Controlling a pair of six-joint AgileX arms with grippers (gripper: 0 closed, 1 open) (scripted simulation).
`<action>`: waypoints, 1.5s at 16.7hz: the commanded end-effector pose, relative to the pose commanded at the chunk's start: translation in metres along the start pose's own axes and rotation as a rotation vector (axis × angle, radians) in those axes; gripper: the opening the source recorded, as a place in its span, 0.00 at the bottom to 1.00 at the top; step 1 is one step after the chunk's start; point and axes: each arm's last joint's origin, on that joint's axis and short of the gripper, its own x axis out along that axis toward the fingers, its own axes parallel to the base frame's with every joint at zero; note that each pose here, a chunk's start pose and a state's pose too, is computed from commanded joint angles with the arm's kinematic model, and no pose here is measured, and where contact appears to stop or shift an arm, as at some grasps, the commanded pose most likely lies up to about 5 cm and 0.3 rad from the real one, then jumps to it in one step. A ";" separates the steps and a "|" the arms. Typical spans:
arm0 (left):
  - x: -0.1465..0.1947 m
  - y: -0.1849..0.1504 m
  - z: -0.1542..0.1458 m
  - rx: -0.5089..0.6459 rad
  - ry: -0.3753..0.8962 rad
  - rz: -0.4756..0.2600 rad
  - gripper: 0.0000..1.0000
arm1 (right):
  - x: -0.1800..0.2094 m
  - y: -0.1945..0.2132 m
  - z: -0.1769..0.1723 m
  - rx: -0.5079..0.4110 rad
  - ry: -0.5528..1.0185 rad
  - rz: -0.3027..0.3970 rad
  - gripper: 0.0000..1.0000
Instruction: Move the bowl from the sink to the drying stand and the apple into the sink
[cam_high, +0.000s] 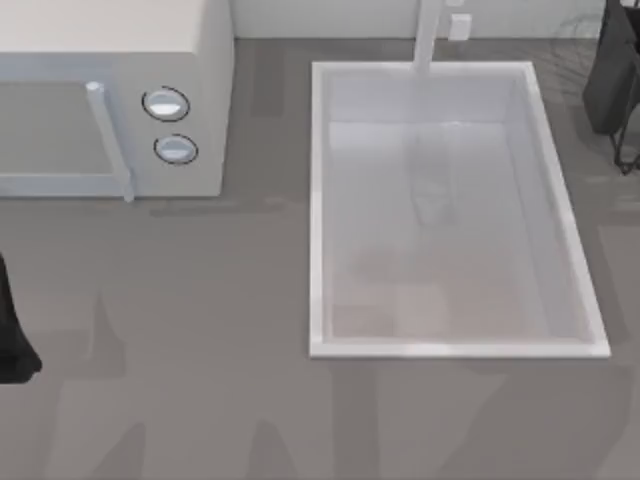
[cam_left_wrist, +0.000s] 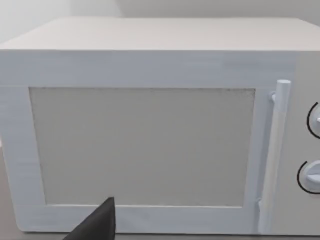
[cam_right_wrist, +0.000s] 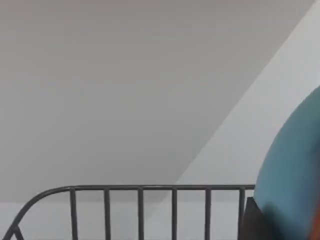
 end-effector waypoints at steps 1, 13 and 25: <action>0.000 0.000 0.000 0.000 0.000 0.000 1.00 | 0.000 0.000 0.000 0.000 0.000 0.000 0.38; 0.000 0.000 0.000 0.000 0.000 0.000 1.00 | 0.000 0.000 0.000 0.000 0.000 0.000 1.00; 0.000 0.000 0.000 0.000 0.000 0.000 1.00 | -0.038 0.024 0.035 -0.002 -0.028 0.005 1.00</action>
